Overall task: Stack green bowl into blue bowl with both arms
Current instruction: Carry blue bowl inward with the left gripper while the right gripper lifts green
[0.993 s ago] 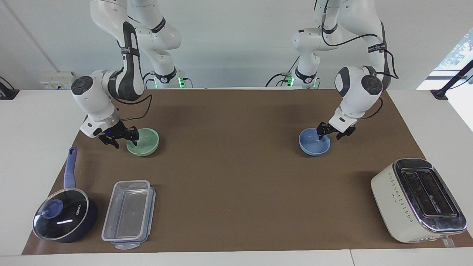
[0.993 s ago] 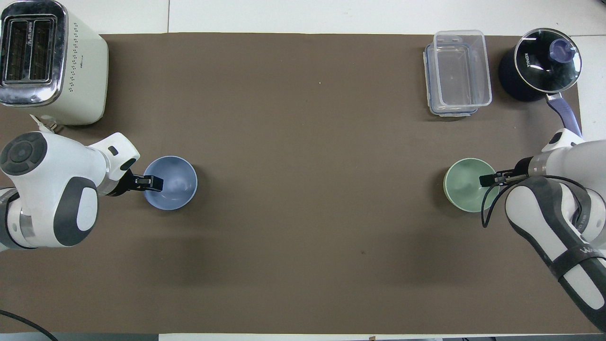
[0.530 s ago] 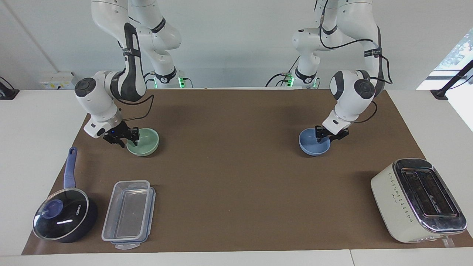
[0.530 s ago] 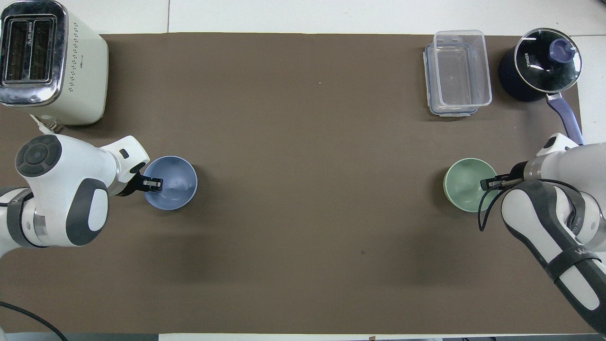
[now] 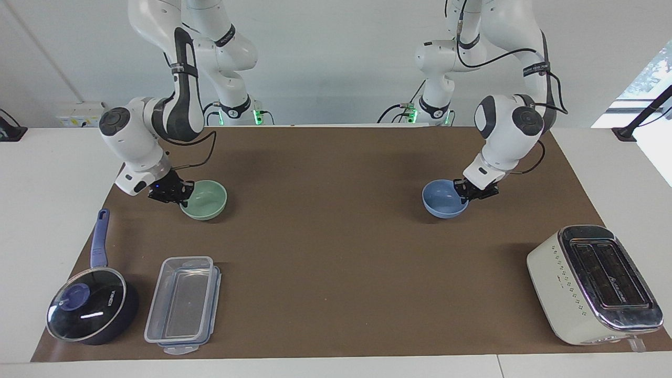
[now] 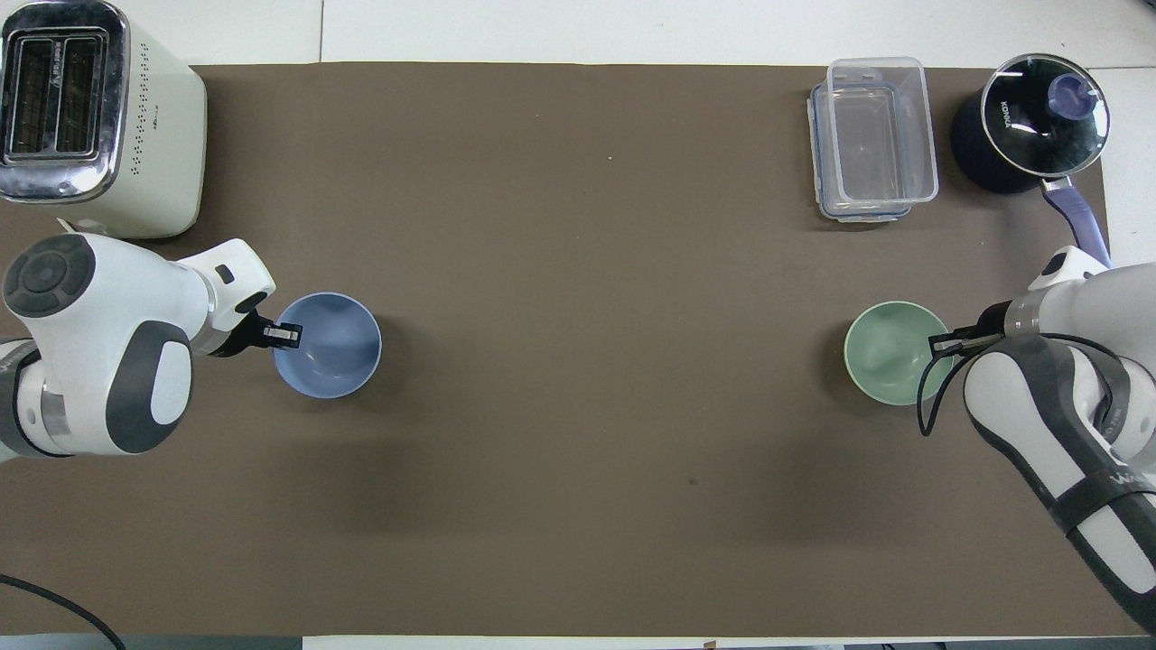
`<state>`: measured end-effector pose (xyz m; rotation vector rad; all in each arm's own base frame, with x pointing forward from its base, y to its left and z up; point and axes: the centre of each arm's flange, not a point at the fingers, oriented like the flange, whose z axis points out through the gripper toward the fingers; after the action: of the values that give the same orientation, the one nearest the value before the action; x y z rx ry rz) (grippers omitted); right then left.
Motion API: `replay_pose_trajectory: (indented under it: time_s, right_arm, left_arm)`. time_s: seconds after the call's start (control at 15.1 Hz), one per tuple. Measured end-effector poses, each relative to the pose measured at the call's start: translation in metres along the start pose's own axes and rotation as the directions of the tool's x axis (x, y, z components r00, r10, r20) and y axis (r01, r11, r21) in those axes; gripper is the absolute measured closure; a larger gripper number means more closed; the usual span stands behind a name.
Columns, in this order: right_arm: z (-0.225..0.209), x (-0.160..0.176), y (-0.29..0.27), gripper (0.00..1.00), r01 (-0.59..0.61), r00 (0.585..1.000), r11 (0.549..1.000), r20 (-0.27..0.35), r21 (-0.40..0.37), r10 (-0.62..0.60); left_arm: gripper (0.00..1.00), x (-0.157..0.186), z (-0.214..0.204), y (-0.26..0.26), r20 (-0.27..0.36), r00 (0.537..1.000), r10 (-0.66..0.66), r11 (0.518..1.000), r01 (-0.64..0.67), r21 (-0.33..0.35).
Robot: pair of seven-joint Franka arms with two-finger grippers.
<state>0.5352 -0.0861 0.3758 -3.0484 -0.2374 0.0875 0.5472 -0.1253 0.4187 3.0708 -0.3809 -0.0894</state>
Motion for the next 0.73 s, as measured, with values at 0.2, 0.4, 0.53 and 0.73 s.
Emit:
replay_pose_trajectory:
  time_s: [0.2,0.4,0.53,0.73]
  right_arm:
    - [-0.074,0.011,-0.005,0.95,0.016,0.998,0.999,0.060,0.032,-0.018]
    - [-0.133,0.013,-0.015,0.95,0.036,0.997,0.999,0.066,0.039,-0.039]
    - [-0.145,0.018,-0.036,0.95,0.046,0.997,0.998,0.060,0.034,-0.048]
    - [-0.149,0.027,-0.073,0.95,0.037,0.998,0.999,0.058,0.024,-0.038]
  left_arm:
    - [0.96,0.003,-0.005,0.113,-0.012,1.000,-0.021,1.000,0.021,0.004]
    - [0.96,-0.014,0.028,0.214,-0.027,1.000,-0.015,1.000,0.015,0.001]
    - [0.96,-0.022,0.059,0.251,-0.013,1.000,-0.004,1.000,0.004,-0.006]
    - [0.96,-0.020,0.096,0.266,0.016,1.000,-0.004,1.000,0.005,-0.021]
